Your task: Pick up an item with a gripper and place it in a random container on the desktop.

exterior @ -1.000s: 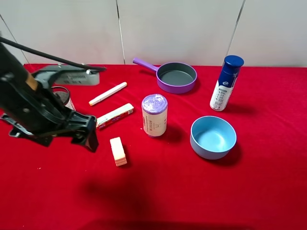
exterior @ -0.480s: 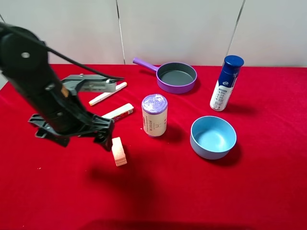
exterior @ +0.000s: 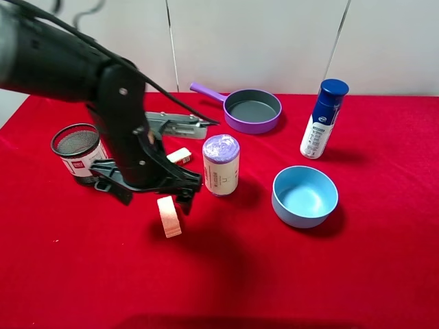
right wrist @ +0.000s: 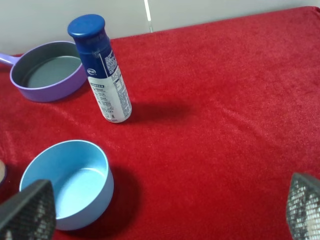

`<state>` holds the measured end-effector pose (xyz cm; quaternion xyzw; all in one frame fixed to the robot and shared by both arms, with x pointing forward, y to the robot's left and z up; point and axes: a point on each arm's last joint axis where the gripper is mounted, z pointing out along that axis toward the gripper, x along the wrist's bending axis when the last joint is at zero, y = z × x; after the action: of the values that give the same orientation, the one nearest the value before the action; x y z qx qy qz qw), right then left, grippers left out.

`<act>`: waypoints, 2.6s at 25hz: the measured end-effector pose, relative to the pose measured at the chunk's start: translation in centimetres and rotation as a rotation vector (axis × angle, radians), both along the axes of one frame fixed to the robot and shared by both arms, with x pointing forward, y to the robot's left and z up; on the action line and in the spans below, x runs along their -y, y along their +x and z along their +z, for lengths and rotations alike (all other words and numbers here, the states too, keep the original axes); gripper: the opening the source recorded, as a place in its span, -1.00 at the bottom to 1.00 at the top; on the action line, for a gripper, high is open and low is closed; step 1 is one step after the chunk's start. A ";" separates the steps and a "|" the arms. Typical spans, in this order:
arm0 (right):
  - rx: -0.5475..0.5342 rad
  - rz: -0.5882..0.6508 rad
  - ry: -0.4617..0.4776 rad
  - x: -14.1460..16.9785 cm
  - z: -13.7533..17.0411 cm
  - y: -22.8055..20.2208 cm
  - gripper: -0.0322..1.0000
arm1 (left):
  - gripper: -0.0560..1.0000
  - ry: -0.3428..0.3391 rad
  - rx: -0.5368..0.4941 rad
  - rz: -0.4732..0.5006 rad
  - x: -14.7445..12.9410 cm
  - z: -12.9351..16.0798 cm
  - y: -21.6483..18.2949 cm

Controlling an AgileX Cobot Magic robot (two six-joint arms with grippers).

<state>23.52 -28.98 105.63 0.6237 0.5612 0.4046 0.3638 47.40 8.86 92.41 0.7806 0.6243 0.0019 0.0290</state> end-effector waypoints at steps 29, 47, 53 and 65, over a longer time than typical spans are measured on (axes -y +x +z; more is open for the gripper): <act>0.000 0.000 -0.001 0.0 0.0 0.0 0.40 | 0.71 -0.009 0.011 0.062 1.8 -5.1 1.2; 0.000 0.000 -0.001 0.0 0.0 0.0 0.40 | -0.37 -0.049 -0.031 0.130 2.2 -5.1 0.9; 0.000 0.000 -0.001 0.0 0.0 0.0 0.40 | -0.44 -0.036 -0.047 0.132 2.1 -5.2 0.7; 0.000 0.000 -0.001 0.0 0.0 0.0 0.40 | -0.49 -0.019 -0.067 0.130 1.9 -4.8 0.6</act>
<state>23.52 -28.99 105.63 0.6238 0.5612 0.4043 0.3641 47.98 6.92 87.61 0.7376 0.6744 -0.0281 0.0154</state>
